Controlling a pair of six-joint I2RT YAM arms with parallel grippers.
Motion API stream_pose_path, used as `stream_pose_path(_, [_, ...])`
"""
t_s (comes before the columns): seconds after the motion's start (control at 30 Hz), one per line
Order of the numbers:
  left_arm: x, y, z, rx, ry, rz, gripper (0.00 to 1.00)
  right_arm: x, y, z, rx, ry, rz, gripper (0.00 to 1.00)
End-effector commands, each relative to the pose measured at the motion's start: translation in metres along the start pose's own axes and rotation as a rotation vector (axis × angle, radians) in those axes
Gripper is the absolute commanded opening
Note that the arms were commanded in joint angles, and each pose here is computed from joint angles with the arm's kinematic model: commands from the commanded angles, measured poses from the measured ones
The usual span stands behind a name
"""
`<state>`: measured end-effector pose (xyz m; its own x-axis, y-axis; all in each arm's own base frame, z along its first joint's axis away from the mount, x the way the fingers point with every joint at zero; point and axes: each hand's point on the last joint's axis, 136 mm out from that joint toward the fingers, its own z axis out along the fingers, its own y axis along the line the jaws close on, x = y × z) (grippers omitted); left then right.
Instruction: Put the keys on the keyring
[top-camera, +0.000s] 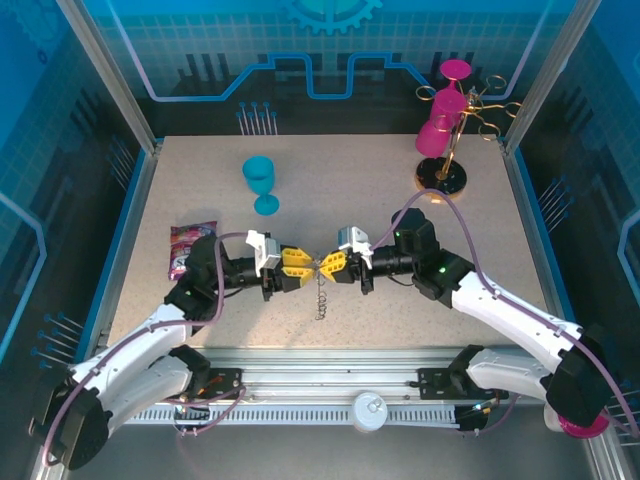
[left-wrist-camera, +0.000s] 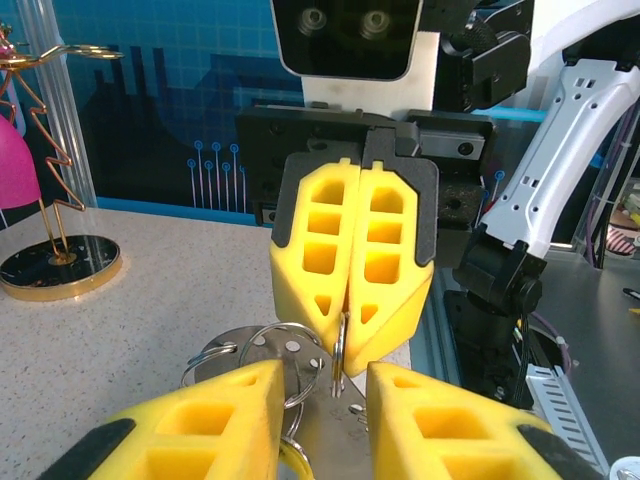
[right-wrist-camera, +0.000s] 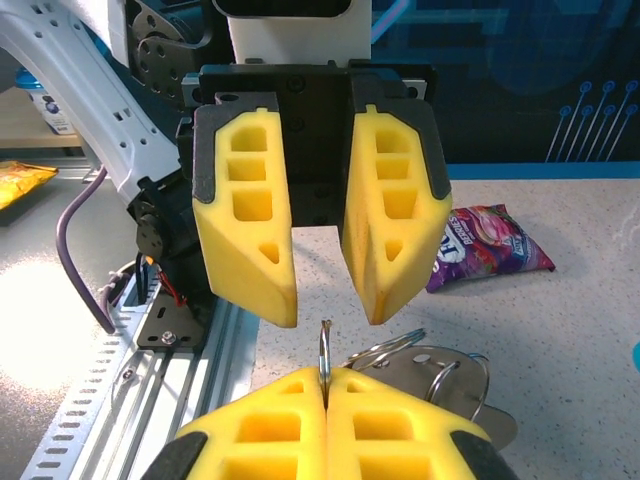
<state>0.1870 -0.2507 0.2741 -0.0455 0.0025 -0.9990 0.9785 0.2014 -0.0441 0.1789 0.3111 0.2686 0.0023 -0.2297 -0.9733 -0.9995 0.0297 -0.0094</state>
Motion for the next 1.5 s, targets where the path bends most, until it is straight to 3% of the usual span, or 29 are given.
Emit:
stream_pose_path(0.0, [0.010,-0.006,0.000,0.034,0.035,-0.016,0.27,-0.016,0.002,-0.004,-0.021,-0.063,-0.063,0.00])
stream_pose_path(0.73, [0.005,-0.008,0.007,0.093,0.011,-0.002,0.20,-0.010,0.003,0.013,-0.056,-0.032,-0.026,0.00])
stream_pose_path(1.03, [0.001,-0.007,0.006,0.083,0.003,0.038,0.01,-0.005,0.006,0.016,-0.076,-0.006,-0.011,0.00])
stream_pose_path(1.13, [0.002,-0.006,0.005,0.063,0.008,0.066,0.00,0.001,0.003,0.014,-0.044,0.027,-0.015,0.00])
stream_pose_path(1.27, [0.006,-0.004,0.003,0.027,0.045,0.130,0.00,0.009,-0.006,0.006,0.041,0.090,-0.048,0.20])
stream_pose_path(1.47, [0.025,-0.008,0.003,0.017,0.171,0.252,0.00,0.013,-0.009,-0.002,0.082,0.188,-0.127,0.20])
